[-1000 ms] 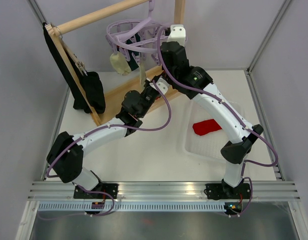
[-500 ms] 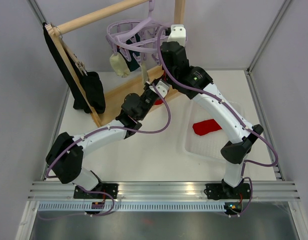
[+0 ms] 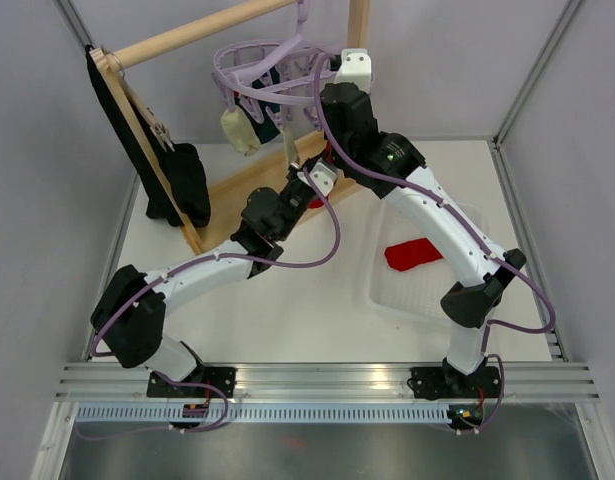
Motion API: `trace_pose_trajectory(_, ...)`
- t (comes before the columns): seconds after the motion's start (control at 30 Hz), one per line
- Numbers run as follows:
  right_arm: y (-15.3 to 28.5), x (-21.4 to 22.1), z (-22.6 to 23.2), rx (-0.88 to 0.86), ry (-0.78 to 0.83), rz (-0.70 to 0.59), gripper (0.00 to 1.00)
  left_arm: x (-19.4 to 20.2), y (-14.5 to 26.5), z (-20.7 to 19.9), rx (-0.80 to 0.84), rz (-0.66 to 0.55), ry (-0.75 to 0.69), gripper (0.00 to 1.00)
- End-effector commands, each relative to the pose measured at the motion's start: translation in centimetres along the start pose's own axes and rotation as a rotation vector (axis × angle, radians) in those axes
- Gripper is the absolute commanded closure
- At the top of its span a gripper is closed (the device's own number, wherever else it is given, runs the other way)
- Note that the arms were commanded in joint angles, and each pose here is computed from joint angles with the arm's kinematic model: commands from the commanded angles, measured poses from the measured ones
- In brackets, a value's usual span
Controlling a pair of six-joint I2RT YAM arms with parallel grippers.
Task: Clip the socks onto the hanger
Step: Clamp the sock onto the hanger.
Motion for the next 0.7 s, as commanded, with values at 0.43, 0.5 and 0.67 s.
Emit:
trace_pose_trajectory(0.43,0.03,-1.29,-0.41,0.063,-0.024,-0.046,1.00,-2.53,0.11,0.48,-0.130,-0.065,0.007,0.98)
trace_pose_trajectory(0.5,0.00,-1.28,-0.50,0.067,-0.020,-0.044,1.00,-2.67,0.04,0.81,-0.161,-0.063,0.010,0.98)
trace_pose_trajectory(0.67,0.01,-1.22,-0.57,0.071,-0.015,-0.042,1.00,-2.53,-0.45,0.79,-0.181,-0.053,0.000,0.98)
Point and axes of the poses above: each gripper's point midway between its finger pads, its own y axis back along the fingers, its own z axis along the line the jaws close on, x = y × z, the point moved 10 cm from there along y, back along the fingers, and after that the axes turned 9 degrees about -y, right-handed, at the moved point
